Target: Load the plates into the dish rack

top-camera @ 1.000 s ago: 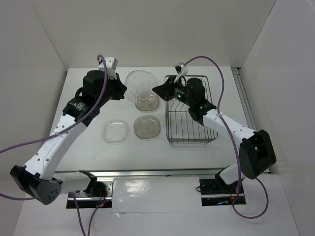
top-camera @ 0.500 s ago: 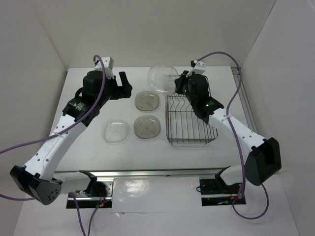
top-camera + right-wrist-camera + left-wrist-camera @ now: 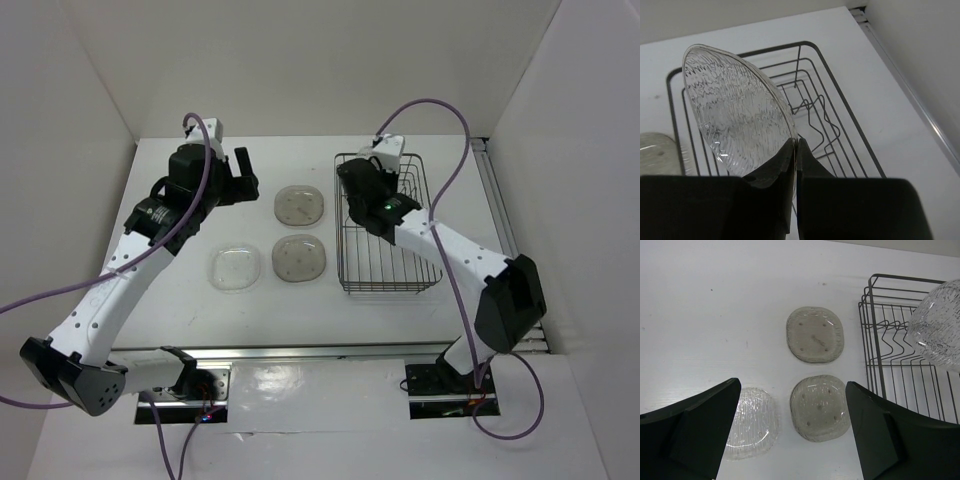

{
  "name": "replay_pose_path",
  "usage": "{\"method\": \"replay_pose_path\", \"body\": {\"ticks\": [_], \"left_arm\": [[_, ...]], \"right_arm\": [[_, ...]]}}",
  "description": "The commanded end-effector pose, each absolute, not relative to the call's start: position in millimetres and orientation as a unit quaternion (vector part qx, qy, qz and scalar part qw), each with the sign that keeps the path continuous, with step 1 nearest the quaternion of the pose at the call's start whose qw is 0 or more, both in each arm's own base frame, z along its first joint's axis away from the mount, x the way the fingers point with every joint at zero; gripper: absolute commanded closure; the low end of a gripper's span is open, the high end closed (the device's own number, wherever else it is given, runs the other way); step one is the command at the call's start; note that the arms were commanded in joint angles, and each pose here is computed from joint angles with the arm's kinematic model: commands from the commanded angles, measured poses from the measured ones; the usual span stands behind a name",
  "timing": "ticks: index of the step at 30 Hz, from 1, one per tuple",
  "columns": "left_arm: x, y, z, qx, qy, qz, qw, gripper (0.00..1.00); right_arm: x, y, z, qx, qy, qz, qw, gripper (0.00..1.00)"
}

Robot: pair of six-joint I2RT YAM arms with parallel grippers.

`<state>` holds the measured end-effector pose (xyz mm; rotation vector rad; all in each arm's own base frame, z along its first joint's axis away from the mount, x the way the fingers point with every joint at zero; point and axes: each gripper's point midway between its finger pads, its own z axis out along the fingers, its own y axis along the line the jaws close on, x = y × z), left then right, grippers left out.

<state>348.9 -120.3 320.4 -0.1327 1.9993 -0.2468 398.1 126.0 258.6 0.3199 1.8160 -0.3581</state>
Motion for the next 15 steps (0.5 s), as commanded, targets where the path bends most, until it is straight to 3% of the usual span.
{"method": "replay_pose_path", "body": {"ticks": [1,15], "left_arm": [[350.2,-120.0,342.6,-0.07,0.822,-0.12,0.553,0.0],[346.9,-131.7,346.3,-0.061,0.818,-0.155,0.55,0.0]], "right_arm": [[395.2,117.6,274.4,0.18,0.747,-0.22,0.601,1.0],[416.1,129.8,242.7,0.174,0.749,-0.262,0.583,1.0]]}}
